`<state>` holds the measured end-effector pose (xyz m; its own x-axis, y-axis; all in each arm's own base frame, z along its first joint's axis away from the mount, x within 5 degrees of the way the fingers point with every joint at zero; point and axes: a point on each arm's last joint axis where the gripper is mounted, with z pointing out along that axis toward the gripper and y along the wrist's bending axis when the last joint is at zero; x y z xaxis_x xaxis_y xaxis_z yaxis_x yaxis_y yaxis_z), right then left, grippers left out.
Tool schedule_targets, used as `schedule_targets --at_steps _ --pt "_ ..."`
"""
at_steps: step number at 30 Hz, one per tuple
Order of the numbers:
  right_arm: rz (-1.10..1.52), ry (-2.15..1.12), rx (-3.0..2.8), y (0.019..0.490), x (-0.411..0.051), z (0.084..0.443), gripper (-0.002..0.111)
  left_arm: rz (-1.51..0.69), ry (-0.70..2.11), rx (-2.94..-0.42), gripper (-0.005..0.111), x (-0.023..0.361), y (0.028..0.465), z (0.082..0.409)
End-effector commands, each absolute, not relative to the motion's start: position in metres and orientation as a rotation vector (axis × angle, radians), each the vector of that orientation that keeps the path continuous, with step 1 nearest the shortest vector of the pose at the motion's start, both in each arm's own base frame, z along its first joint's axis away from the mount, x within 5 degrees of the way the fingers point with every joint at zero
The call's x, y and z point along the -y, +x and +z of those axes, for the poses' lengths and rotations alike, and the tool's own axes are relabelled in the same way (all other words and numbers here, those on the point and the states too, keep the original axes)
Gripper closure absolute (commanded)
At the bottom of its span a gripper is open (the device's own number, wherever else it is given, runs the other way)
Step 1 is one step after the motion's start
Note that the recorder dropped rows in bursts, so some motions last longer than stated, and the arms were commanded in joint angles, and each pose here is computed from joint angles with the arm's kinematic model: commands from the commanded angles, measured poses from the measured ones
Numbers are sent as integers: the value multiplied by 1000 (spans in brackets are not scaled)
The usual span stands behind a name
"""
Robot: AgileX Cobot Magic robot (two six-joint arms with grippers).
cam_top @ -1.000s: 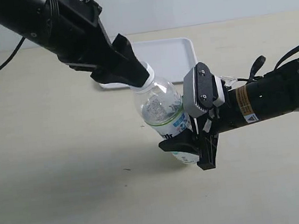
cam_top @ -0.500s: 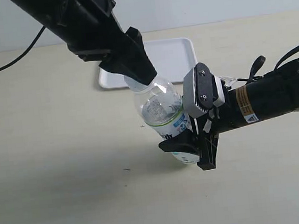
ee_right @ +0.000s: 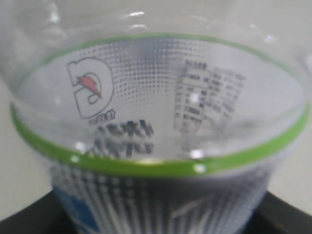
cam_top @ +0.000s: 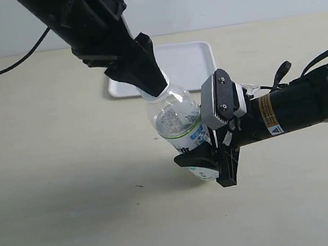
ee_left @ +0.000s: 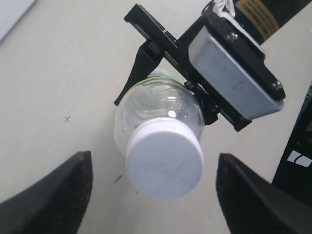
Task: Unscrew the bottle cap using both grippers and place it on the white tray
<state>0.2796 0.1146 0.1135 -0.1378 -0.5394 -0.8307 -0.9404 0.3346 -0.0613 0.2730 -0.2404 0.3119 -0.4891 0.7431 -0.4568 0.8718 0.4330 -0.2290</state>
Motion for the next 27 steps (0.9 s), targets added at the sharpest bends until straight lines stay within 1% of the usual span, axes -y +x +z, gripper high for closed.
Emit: schedule_targets --at_steps 1,9,21,24,27 --pt "624 -1329 -1787 281 -115 115 108 -630 1414 -2373 38 242 272 315" --pt "624 -1329 -1787 281 -115 115 108 -625 1417 -2390 38 245 278 305" --pt "624 -1329 -1787 281 -115 115 108 -626 1400 -2377 38 246 279 306" --pt "624 -1329 -1787 281 -115 115 108 -669 1382 -2376 38 248 278 307" --pt "624 -1329 -1787 281 -115 115 108 -667 1384 -2377 38 248 278 307"
